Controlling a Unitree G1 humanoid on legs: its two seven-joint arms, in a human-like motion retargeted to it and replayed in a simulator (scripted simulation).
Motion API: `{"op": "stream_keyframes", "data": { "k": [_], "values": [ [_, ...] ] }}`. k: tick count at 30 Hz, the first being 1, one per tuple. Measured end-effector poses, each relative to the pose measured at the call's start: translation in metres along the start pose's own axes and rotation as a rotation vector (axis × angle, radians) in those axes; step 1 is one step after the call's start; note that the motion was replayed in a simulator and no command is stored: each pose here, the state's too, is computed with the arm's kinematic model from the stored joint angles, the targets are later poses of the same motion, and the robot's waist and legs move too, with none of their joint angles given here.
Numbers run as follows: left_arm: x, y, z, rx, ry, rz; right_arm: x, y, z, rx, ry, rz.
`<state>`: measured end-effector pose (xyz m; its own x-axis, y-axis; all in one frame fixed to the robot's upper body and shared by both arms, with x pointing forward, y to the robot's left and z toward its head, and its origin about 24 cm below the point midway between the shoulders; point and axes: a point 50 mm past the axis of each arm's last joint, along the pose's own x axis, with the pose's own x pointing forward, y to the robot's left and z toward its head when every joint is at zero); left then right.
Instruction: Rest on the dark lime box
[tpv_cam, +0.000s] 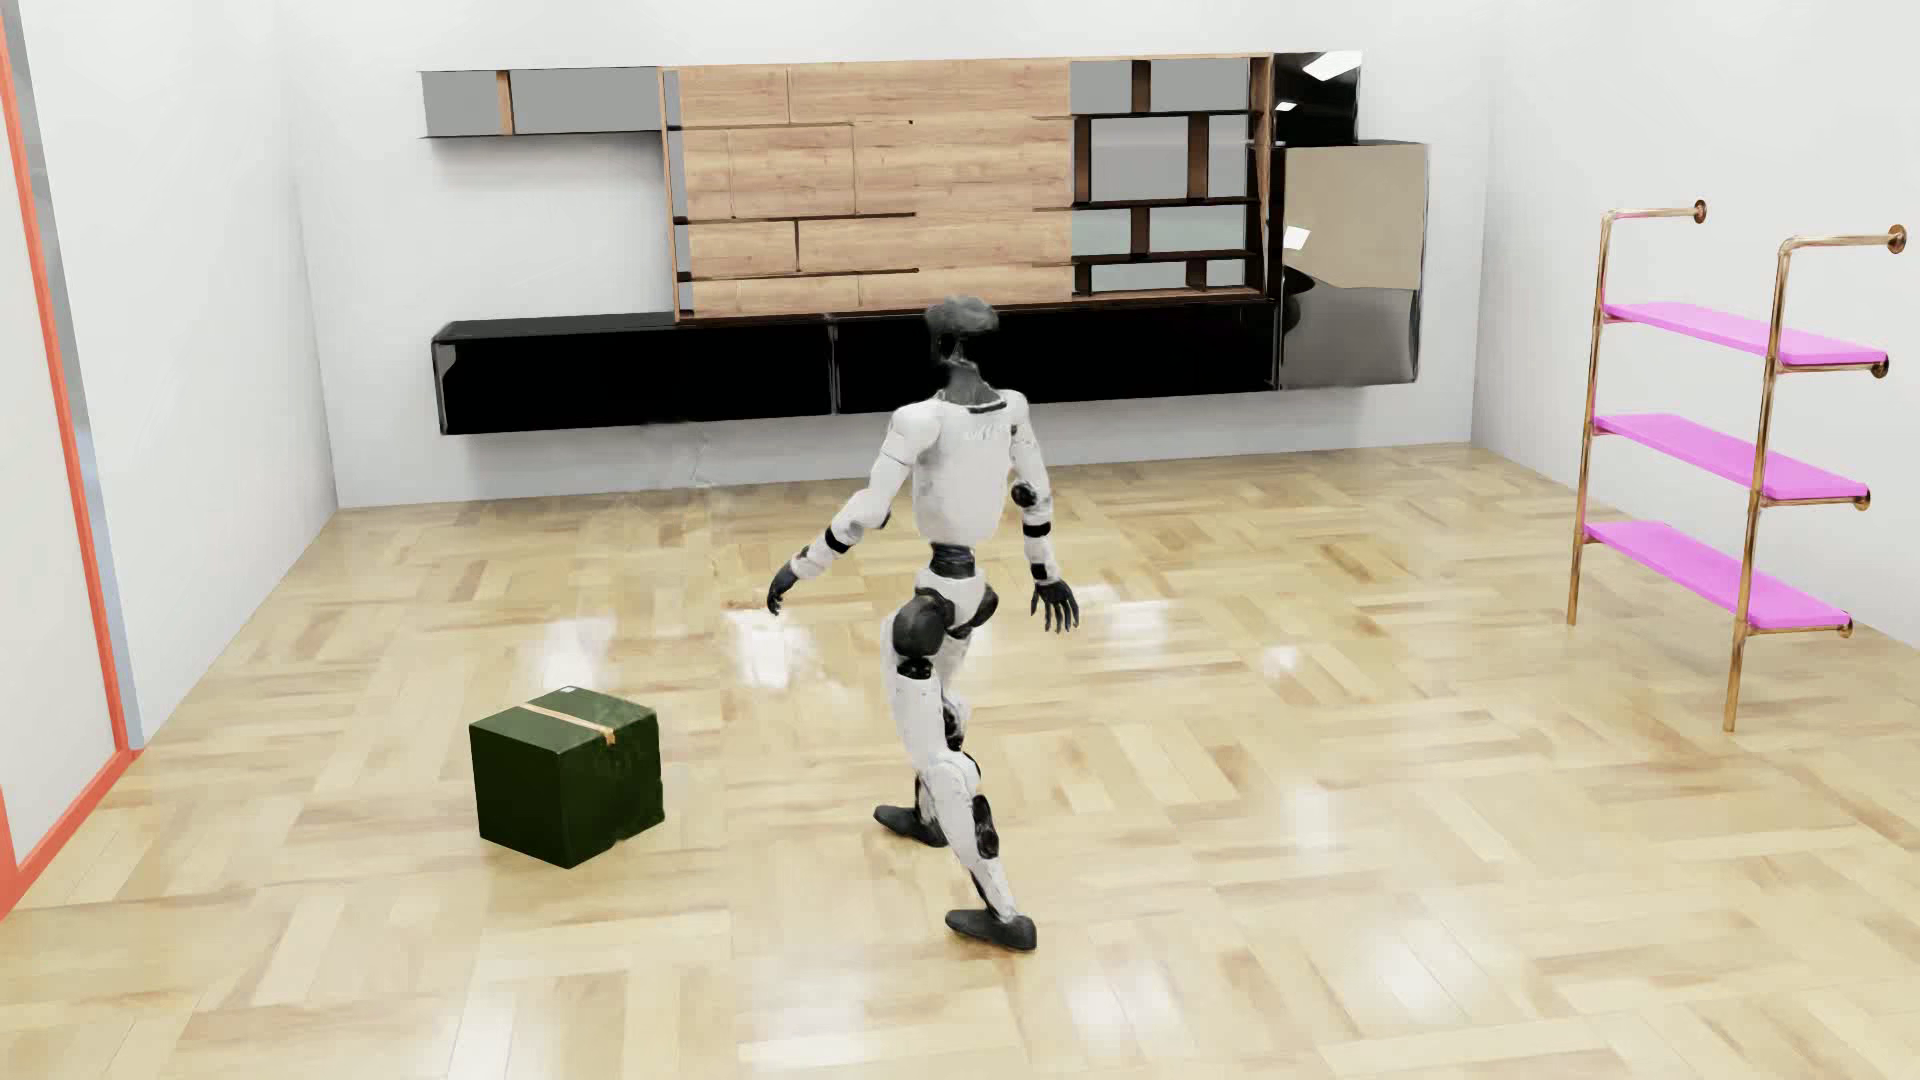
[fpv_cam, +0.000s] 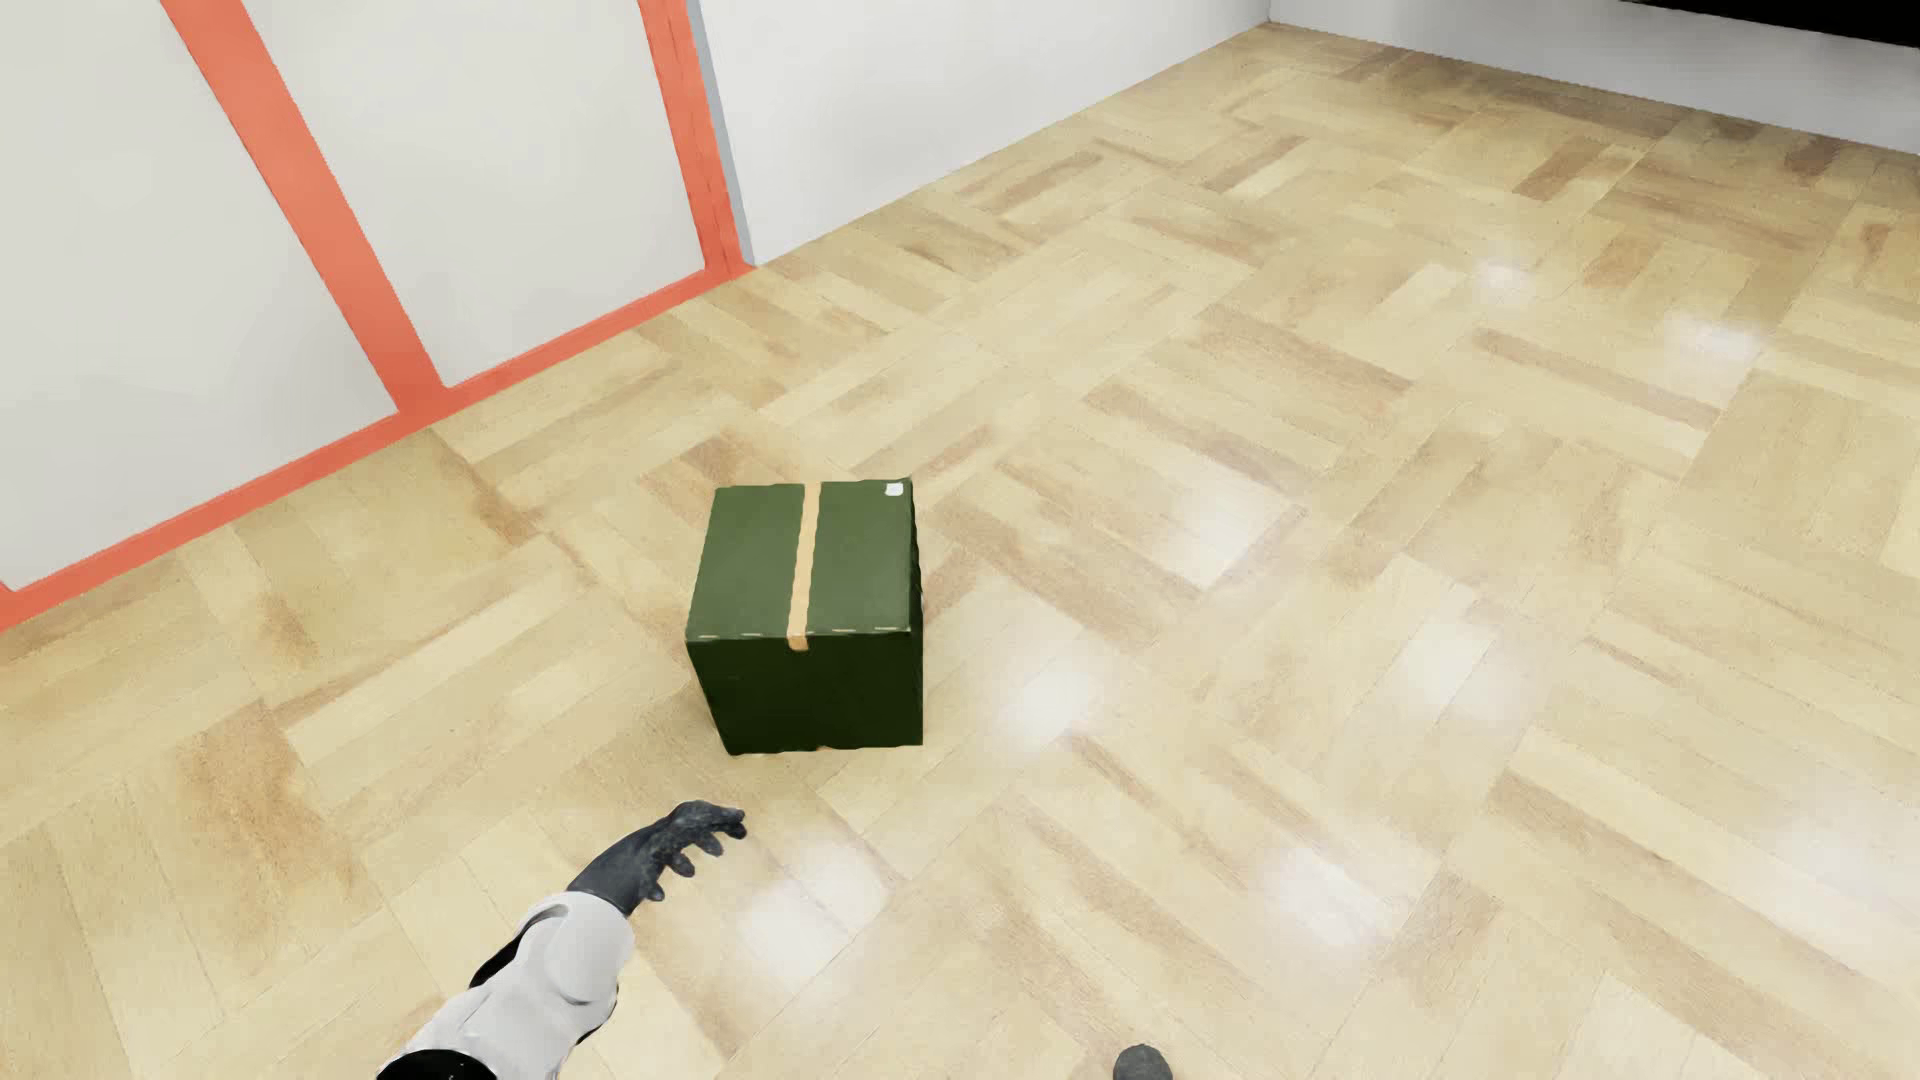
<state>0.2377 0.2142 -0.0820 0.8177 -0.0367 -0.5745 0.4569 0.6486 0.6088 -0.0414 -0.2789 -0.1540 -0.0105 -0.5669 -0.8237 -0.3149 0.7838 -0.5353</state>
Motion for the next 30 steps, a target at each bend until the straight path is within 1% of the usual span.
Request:
{"op": "stream_keyframes", "data": {
  "k": [1,2,3,4,5,6,7,8,9,10,11,12,13,14,16,17,18,19,20,21,22,23,24,25,26,27,28,29,30],
  "values": [
    [0.001,0.002,0.007,0.010,-0.024,0.027,-0.001,0.001,-0.016,0.017,0.044,-0.005],
    [0.000,0.000,0.013,0.020,-0.067,-0.010,-0.001,0.003,-0.021,0.027,0.041,0.023],
    [0.000,-0.004,0.013,0.028,-0.058,-0.022,0.000,0.001,-0.023,0.014,0.053,0.023],
    [-0.002,-0.011,0.009,-0.022,-0.056,-0.022,0.001,-0.003,-0.015,-0.032,0.015,0.000],
    [-0.006,-0.024,-0.004,-0.011,0.002,-0.051,0.001,0.000,-0.003,-0.034,-0.025,0.011],
    [-0.011,-0.033,-0.014,-0.038,0.034,-0.117,0.001,-0.001,0.012,-0.061,-0.058,0.018],
    [-0.015,-0.043,-0.028,0.016,0.108,-0.149,0.002,-0.014,0.037,-0.098,-0.160,-0.044],
    [-0.021,-0.051,-0.040,-0.018,0.158,-0.209,0.002,-0.027,0.062,-0.132,-0.239,-0.052],
    [-0.029,-0.059,-0.056,0.000,0.238,-0.207,-0.001,-0.038,0.090,-0.144,-0.340,-0.078],
    [-0.040,-0.070,-0.072,-0.042,0.320,-0.223,-0.004,-0.058,0.114,-0.179,-0.415,-0.137],
    [-0.053,-0.083,-0.087,-0.091,0.396,-0.240,-0.006,-0.073,0.129,-0.194,-0.436,-0.202],
    [-0.064,-0.089,-0.101,-0.122,0.470,-0.242,-0.012,-0.094,0.147,-0.173,-0.507,-0.241],
    [-0.081,-0.097,-0.117,-0.150,0.549,-0.256,-0.013,-0.114,0.151,-0.202,-0.505,-0.341],
    [-0.092,-0.097,-0.128,-0.142,0.576,-0.249,-0.019,-0.128,0.164,-0.171,-0.588,-0.317],
    [-0.109,-0.092,-0.146,-0.163,0.644,-0.225,-0.026,-0.161,0.175,-0.092,-0.609,-0.405],
    [-0.118,-0.085,-0.158,-0.129,0.689,-0.210,-0.025,-0.161,0.170,-0.053,-0.597,-0.405],
    [-0.122,-0.074,-0.165,-0.134,0.713,-0.172,-0.024,-0.148,0.169,-0.003,-0.587,-0.398],
    [-0.124,-0.072,-0.167,-0.173,0.727,-0.144,-0.022,-0.137,0.167,0.005,-0.567,-0.376],
    [-0.119,-0.065,-0.166,-0.149,0.734,-0.118,-0.022,-0.138,0.171,0.030,-0.555,-0.355],
    [-0.108,-0.053,-0.159,-0.150,0.662,-0.101,-0.021,-0.132,0.167,0.016,-0.564,-0.331],
    [-0.098,-0.052,-0.151,-0.115,0.629,-0.103,-0.017,-0.114,0.157,0.000,-0.550,-0.285],
    [-0.079,-0.046,-0.134,-0.143,0.563,-0.055,-0.018,-0.096,0.155,0.012,-0.560,-0.255],
    [-0.065,-0.040,-0.118,-0.132,0.488,-0.035,-0.018,-0.072,0.152,-0.009,-0.556,-0.200],
    [-0.046,-0.035,-0.091,-0.124,0.355,-0.026,-0.019,-0.058,0.153,-0.020,-0.546,-0.148],
    [-0.036,-0.039,-0.072,-0.071,0.293,-0.059,-0.020,-0.043,0.148,-0.056,-0.528,-0.126],
    [-0.028,-0.044,-0.047,-0.051,0.155,-0.101,-0.024,-0.025,0.144,-0.074,-0.557,-0.064],
    [-0.018,-0.045,-0.021,0.024,0.034,-0.130,-0.027,-0.019,0.148,-0.079,-0.580,-0.079],
    [-0.016,-0.056,-0.003,0.022,-0.033,-0.247,-0.026,-0.018,0.144,-0.066,-0.522,-0.101],
    [-0.011,-0.061,0.019,0.083,-0.127,-0.319,-0.028,-0.023,0.150,-0.057,-0.545,-0.110]
  ]
}}
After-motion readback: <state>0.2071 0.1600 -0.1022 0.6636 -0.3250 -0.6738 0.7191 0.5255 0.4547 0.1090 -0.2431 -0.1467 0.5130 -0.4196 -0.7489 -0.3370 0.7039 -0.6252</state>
